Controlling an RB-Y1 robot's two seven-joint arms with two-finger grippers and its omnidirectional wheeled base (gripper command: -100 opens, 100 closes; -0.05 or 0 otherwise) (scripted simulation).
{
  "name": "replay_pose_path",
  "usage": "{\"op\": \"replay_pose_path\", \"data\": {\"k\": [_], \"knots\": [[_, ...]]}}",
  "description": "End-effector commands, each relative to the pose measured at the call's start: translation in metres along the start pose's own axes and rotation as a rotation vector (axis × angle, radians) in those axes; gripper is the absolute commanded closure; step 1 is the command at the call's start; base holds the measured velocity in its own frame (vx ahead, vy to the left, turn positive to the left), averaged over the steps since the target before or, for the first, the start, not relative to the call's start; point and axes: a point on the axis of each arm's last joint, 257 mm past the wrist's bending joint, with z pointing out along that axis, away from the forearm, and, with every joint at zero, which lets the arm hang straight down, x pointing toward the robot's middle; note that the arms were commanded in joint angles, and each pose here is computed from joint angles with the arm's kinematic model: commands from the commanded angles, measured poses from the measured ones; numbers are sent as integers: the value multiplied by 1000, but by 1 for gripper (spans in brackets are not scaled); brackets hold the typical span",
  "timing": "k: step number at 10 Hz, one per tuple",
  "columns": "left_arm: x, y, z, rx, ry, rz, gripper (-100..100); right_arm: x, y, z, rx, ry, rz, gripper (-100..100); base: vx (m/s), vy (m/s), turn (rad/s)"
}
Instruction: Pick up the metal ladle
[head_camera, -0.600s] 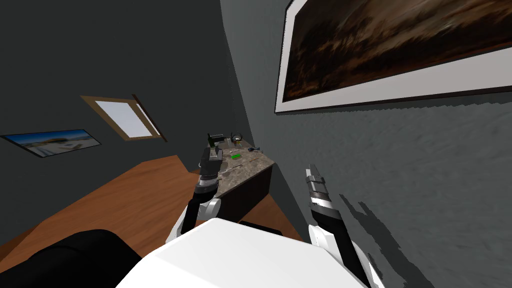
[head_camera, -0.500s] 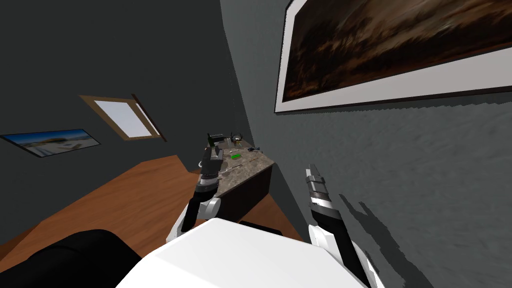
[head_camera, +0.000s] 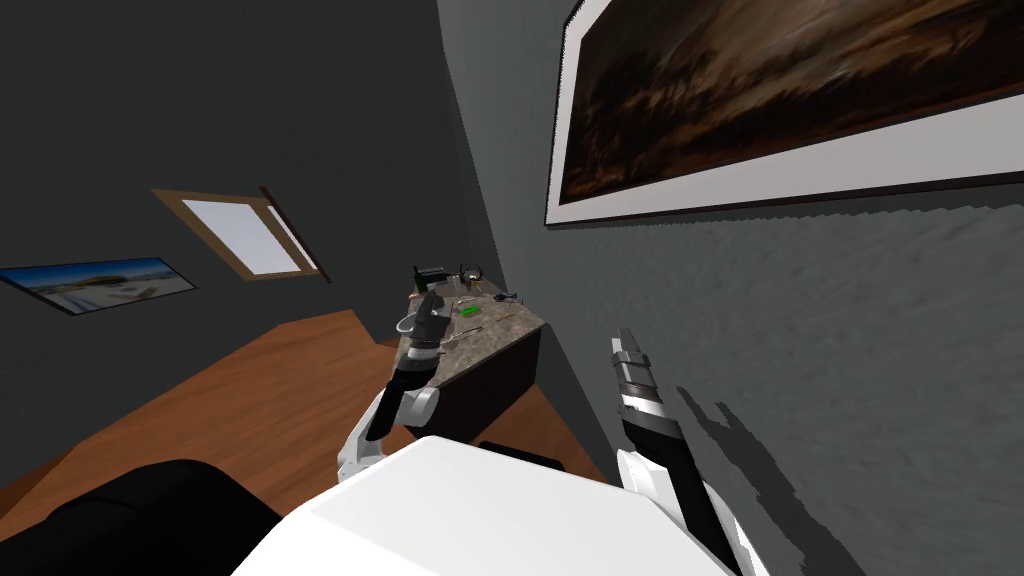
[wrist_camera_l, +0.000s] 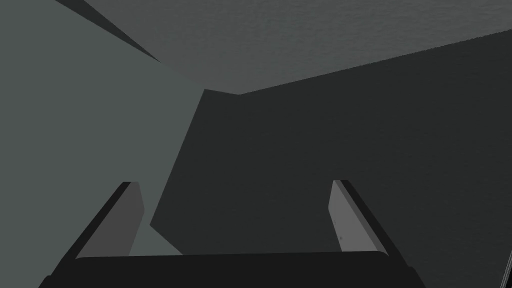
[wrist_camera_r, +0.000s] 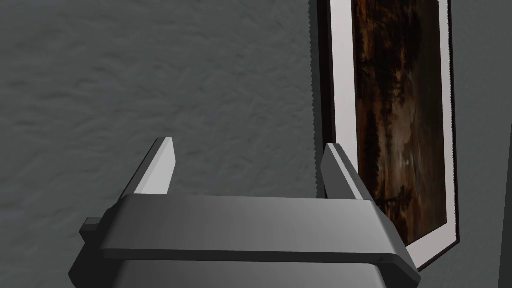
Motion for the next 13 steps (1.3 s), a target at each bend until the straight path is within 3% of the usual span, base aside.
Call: {"op": "replay_pose_path", "data": {"k": [1, 6, 13], "knots": [[0, 10, 2, -30, 9, -4, -100, 0, 0, 0, 0, 0, 0, 0, -32, -27, -9], [-9, 53, 16, -145, 46, -18, -100, 0, 0, 0, 0, 0, 0, 0, -34, -33, -17], [-28, 107, 29, -305, 58, -31, -100, 0, 0, 0, 0, 0, 0, 0, -32, -30, -25]]}}
